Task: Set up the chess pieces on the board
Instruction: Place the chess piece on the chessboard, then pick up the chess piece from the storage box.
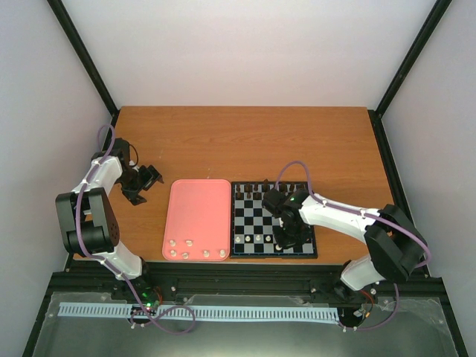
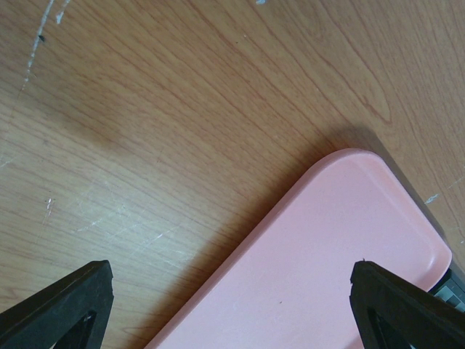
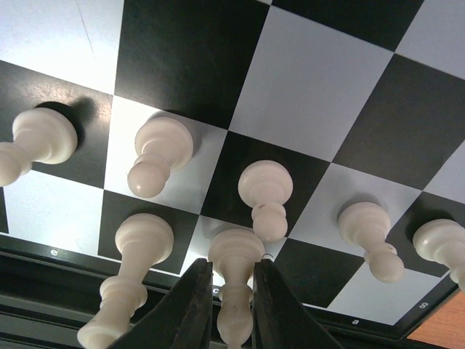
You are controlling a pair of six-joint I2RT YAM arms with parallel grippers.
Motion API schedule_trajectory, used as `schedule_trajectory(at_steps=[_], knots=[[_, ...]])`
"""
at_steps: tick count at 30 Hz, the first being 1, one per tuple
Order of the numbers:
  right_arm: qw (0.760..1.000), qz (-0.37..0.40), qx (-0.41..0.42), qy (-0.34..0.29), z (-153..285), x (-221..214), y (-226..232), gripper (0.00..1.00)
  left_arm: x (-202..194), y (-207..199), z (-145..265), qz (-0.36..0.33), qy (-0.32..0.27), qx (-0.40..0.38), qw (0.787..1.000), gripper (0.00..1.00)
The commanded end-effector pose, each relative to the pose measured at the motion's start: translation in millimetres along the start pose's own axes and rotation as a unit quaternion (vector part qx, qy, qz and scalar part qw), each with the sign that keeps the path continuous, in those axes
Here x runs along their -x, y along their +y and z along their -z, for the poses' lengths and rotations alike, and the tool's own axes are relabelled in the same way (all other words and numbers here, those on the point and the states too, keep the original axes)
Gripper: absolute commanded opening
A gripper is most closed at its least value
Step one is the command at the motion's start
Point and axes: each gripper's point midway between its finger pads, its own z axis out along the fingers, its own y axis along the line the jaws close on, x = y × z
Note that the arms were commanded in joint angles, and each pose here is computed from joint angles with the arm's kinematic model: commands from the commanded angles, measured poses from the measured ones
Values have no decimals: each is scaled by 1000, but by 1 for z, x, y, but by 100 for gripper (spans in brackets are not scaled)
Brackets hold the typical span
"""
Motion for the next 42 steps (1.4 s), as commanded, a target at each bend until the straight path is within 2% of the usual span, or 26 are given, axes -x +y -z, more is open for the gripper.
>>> schedule_trajectory(at_steps=[1,10,15,20,23,29,36,42], knots=[[1000,-6,6,-6,5,0,-1,17,6,-6,6,-4,-6,-7,1000,100],[999,-13,20,-28,32,-1,0,21,6,-6,6,-4,-6,-9,1000,100],[998,-18,32,-59,57,1,1,30,6,-6,6,-3,-6,-9,1000,100],[994,-10,42,-96,89,18,9,45,7,-8,8,-4,-8,-11,1000,100],[992,6,51,-111,104,37,23,47,6,-7,8,-4,-8,-11,1000,100],[983,83,69,-146,124,84,87,47,6,-8,9,-4,-10,-12,1000,100],[959,213,95,-160,110,118,203,51,6,-6,8,-2,-10,-9,1000,100],[938,283,128,-157,81,127,275,52,4,-3,7,-1,-9,-4,1000,100]])
